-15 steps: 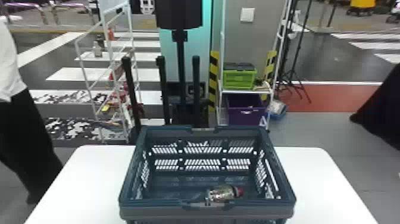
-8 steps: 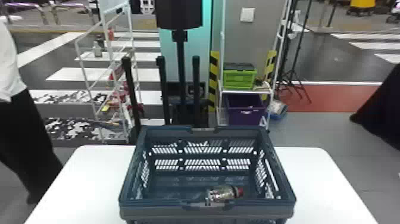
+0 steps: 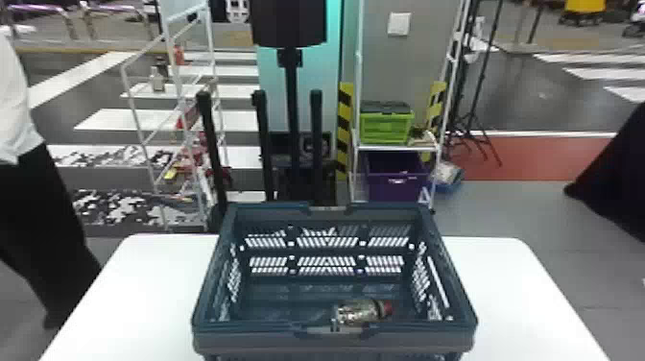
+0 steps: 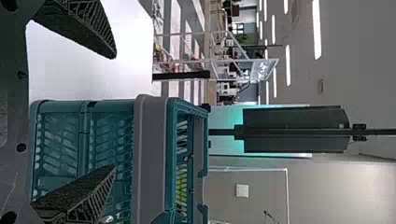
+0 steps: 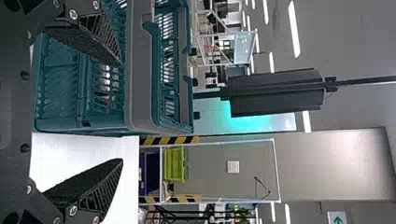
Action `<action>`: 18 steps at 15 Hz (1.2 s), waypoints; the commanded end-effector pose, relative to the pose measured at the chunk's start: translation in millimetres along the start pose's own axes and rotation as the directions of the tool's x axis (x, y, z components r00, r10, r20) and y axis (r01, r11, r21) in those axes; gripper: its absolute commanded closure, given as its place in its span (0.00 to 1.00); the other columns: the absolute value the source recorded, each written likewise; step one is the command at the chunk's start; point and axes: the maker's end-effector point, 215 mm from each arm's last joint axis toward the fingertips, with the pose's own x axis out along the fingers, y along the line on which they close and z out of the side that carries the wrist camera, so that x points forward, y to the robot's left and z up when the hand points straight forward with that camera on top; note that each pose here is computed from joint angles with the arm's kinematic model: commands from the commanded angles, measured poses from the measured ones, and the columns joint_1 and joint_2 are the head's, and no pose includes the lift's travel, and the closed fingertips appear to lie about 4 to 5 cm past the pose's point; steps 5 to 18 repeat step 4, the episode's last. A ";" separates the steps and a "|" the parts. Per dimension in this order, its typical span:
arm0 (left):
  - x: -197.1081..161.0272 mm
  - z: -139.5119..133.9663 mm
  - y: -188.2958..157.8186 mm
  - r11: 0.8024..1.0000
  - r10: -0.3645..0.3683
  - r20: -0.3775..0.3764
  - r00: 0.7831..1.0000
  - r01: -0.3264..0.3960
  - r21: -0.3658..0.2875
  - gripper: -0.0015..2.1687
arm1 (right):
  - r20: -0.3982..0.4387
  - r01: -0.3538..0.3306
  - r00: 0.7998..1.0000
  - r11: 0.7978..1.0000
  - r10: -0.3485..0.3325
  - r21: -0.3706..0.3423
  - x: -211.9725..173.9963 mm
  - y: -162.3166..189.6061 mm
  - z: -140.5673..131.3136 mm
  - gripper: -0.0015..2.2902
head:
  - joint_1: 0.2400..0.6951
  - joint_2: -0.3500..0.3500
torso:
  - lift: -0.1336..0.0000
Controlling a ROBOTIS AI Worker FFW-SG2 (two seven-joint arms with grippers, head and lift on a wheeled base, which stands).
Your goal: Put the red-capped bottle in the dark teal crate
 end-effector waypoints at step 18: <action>-3.2 0.4 -2.1 1.000 -0.005 -0.002 1.000 0.005 -0.003 0.02 | -0.007 -0.004 1.000 1.000 0.004 0.001 -2.5 2.4 0.4 0.07 | 0.57 0.50 | 1.00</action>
